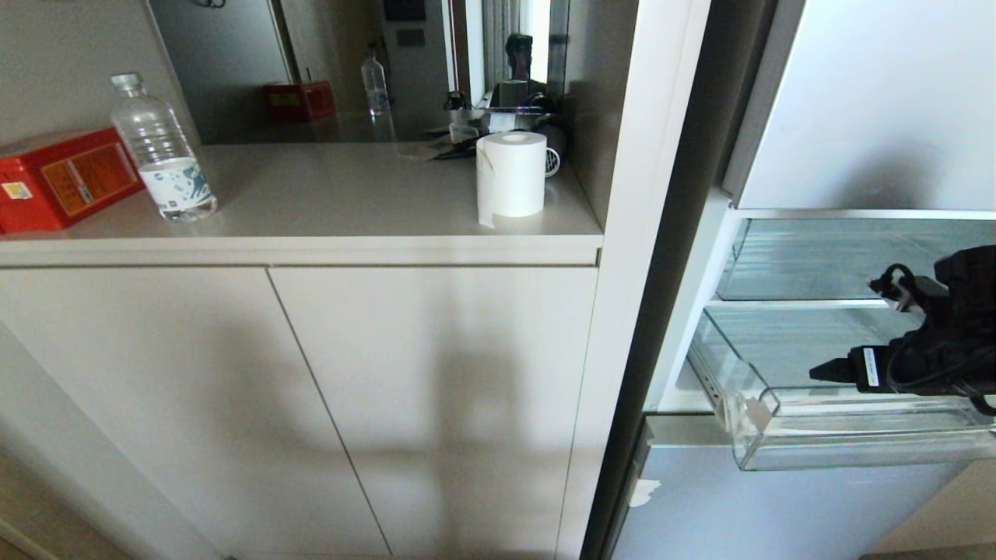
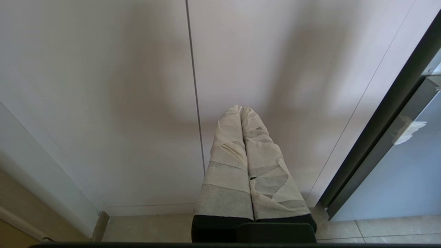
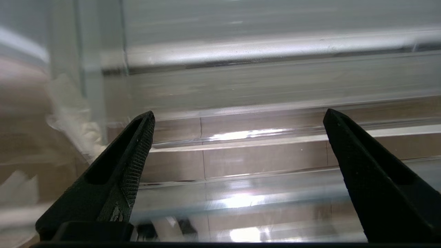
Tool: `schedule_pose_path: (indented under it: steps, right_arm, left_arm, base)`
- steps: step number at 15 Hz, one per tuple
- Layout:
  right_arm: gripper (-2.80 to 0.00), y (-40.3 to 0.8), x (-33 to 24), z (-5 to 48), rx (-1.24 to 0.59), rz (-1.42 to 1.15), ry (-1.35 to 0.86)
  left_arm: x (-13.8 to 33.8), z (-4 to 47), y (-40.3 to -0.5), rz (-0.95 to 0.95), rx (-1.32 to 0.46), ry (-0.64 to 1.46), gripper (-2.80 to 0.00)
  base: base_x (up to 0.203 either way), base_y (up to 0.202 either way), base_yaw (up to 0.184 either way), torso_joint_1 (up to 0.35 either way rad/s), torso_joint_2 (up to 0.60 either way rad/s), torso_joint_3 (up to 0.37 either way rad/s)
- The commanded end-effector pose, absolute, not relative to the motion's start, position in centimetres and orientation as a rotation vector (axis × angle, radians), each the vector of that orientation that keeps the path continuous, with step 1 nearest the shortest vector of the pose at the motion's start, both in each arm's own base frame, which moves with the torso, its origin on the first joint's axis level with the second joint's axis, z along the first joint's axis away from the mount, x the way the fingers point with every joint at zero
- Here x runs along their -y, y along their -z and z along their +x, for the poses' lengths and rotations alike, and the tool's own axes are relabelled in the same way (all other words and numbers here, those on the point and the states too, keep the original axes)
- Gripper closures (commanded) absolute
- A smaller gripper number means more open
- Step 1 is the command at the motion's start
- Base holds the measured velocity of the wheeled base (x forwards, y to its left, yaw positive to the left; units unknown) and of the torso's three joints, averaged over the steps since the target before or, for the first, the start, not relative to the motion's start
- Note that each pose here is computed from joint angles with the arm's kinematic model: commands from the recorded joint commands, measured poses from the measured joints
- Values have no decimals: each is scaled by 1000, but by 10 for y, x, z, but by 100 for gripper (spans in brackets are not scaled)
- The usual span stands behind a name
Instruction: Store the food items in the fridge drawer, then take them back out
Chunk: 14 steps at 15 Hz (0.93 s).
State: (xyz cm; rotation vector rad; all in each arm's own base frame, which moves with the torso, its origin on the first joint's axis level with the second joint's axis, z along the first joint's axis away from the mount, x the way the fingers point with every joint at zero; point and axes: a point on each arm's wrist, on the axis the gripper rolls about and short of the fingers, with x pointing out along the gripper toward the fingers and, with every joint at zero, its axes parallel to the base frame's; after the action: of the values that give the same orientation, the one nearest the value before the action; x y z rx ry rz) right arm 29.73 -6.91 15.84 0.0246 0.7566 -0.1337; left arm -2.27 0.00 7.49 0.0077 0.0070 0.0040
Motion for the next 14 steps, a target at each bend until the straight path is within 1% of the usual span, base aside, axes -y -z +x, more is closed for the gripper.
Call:
schedule_pose_path:
  steps: [1,8,10,12,14]
  right_arm:
    - [-280,-165,71,287,-762,25,145]
    - [-280,-182,75,240,-829,46,190]
    - [-280,-182,75,240,-823,53,183]
    - [-280,-184,75,251,-765,64,141]
    - [-280,-188,75,262,-653,77,122]
  left_arm:
    - [0,-23,-75,8,-8,-5,0]
    - [0,-23,-75,8,-8,-5,0]
    - [0,-23,-75,8,-8,-5,0]
    - [0,-23,-75,8,-8,-5,0]
    - [0,-23,-75,8,-8,-5,0]
  base:
    - [0,0,0,0,0,0]
    - [0,0,0,0,0,0]
    - [0,0,0,0,0,0]
    - [0,0,0,0,0,0]
    - [0,0,0,0,0,0]
